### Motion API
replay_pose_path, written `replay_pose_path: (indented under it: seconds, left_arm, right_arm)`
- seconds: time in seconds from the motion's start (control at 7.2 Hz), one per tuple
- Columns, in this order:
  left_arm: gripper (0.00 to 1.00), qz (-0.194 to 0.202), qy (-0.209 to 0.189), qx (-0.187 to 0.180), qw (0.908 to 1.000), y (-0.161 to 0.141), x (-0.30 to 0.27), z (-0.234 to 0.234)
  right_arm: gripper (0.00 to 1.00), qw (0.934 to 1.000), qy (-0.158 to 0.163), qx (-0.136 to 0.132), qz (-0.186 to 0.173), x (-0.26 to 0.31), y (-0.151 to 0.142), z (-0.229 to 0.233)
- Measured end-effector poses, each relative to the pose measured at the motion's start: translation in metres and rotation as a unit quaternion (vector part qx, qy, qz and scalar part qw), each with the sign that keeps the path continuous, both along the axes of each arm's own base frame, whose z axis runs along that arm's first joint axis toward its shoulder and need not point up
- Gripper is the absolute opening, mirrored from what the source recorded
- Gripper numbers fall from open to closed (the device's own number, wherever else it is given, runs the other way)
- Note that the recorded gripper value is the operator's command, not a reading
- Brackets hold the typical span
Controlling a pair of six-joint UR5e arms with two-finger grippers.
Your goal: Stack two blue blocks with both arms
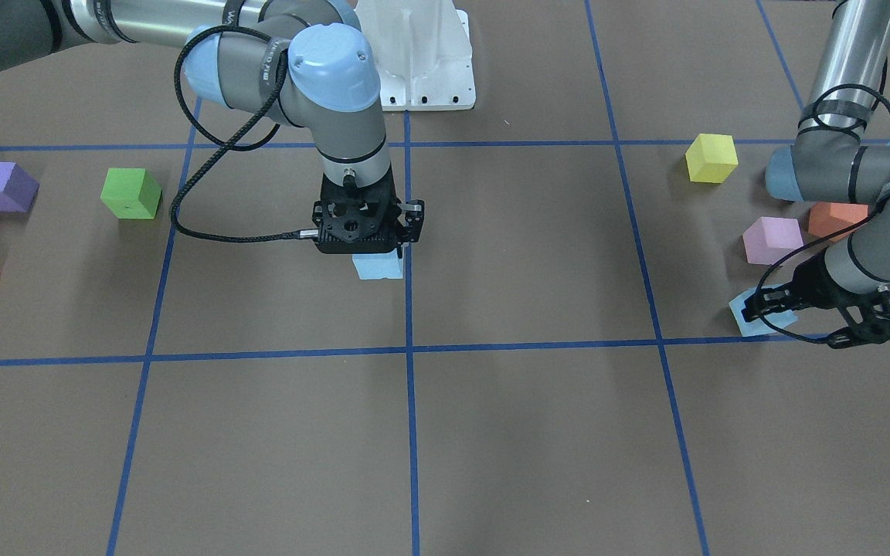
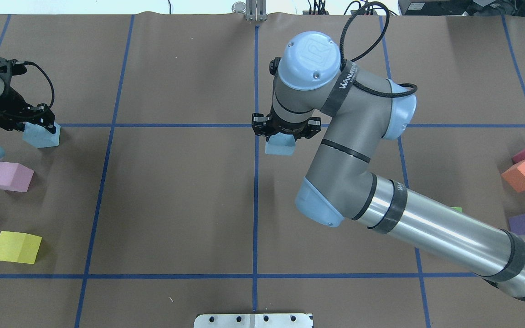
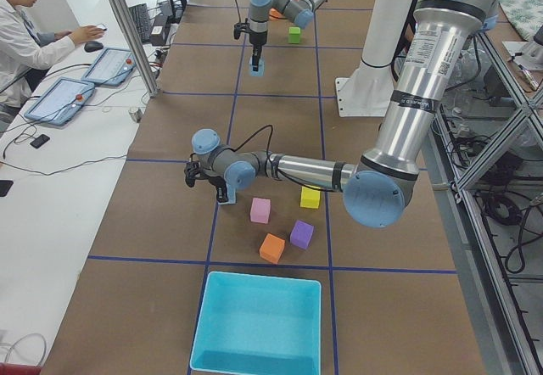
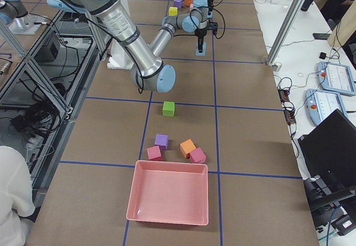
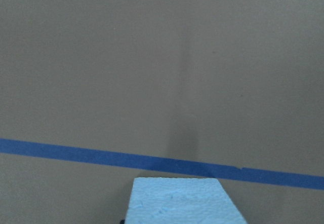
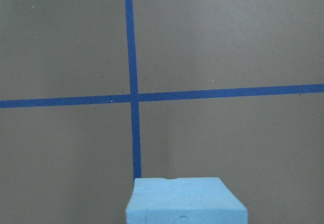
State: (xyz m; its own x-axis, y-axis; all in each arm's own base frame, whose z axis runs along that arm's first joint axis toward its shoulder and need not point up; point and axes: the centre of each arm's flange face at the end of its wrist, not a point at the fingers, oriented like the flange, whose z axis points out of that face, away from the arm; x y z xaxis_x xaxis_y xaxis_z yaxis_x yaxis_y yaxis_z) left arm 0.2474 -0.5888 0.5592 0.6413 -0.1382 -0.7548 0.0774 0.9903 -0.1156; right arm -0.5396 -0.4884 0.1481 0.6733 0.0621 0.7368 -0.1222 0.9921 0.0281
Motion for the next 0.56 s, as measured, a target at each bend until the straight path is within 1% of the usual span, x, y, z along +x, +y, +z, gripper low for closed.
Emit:
replay_pose_path:
  seconds: [0.14, 0.28, 0.56]
  left_arm:
    - [0.51, -0.003, 0.001, -0.003, 1.0, -0.003, 0.001, -0.023]
    - [0.51, -0.007, -0.001, -0.01, 0.9999, -0.008, 0.003, -0.06]
    - [0.51, -0.042, 0.013, -0.037, 0.9984, -0.016, 0.023, -0.15]
  right_arm:
    - [0.54, 1.0, 0.004, -0.004, -0.001, -0.013, 0.0, -0.004]
    - [0.54, 0.9999, 0.009, -0.003, -0.004, -0.027, 0.0, -0.001]
    - [0.55, 0.9999, 0.008, 0.008, -0.01, -0.056, -0.001, 0.016]
